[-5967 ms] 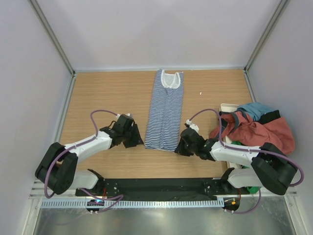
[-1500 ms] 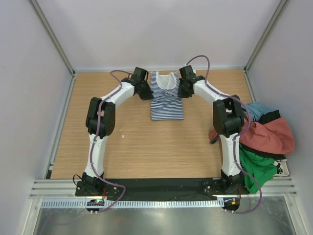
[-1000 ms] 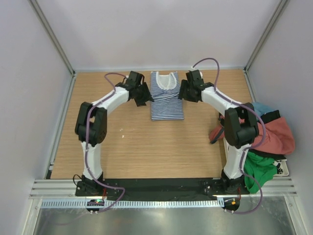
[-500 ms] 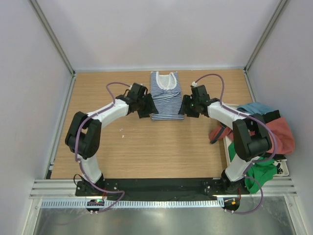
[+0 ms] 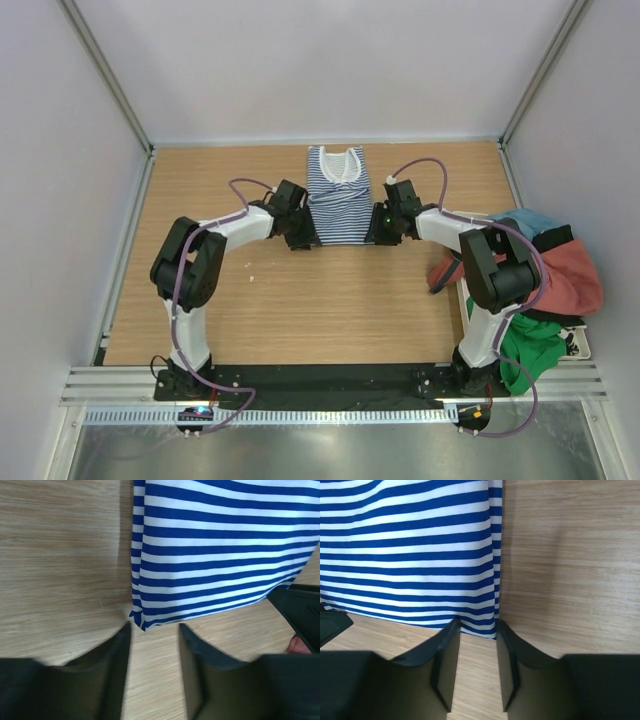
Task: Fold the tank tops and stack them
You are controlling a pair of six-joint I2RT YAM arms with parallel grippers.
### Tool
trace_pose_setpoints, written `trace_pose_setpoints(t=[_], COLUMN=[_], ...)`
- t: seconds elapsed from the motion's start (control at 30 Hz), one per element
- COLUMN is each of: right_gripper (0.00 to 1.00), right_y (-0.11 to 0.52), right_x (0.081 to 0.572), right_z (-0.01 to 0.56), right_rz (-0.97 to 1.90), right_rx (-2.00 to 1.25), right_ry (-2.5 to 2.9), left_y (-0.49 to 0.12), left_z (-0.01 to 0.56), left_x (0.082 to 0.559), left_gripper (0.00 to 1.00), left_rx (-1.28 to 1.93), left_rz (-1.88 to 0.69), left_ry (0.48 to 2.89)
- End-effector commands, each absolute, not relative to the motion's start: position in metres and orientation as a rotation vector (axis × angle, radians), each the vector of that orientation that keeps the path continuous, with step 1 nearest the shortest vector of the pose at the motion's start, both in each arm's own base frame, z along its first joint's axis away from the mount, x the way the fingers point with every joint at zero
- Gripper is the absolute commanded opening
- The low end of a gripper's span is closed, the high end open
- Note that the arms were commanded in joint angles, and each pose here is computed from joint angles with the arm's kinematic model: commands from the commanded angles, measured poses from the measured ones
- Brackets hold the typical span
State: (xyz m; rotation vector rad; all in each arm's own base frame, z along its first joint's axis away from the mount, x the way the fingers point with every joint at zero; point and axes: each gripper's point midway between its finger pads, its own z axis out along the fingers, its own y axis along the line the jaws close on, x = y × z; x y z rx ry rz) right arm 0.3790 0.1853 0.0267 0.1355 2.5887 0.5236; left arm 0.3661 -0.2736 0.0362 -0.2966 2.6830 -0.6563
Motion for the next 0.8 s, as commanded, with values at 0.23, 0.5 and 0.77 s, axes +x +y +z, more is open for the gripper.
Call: trace_pose_setpoints(t=[0.23, 0.5, 0.77], right_gripper=[0.02, 0.01, 0.18], right_y=[0.185, 0.181, 0.187], right_x=[0.373, 0.309, 0.243], right_z=[0.027, 0.022, 0.028], right_rz=[0.549, 0.574, 0.572], right_rx=[0.119, 0.1, 0.083], right_ry=[2.582, 2.635, 2.627], left_y=[-0.265, -0.241, -0.223], left_z=[0.041, 0.043, 0.036], left_x=[0.372, 0.32, 0.248], left_gripper=[0.0, 0.0, 0.0], left_rx=[-0.267, -0.243, -0.219], left_rz=[-0.602, -0.56, -0.532], left_ry=[2.612, 2.637, 2.671])
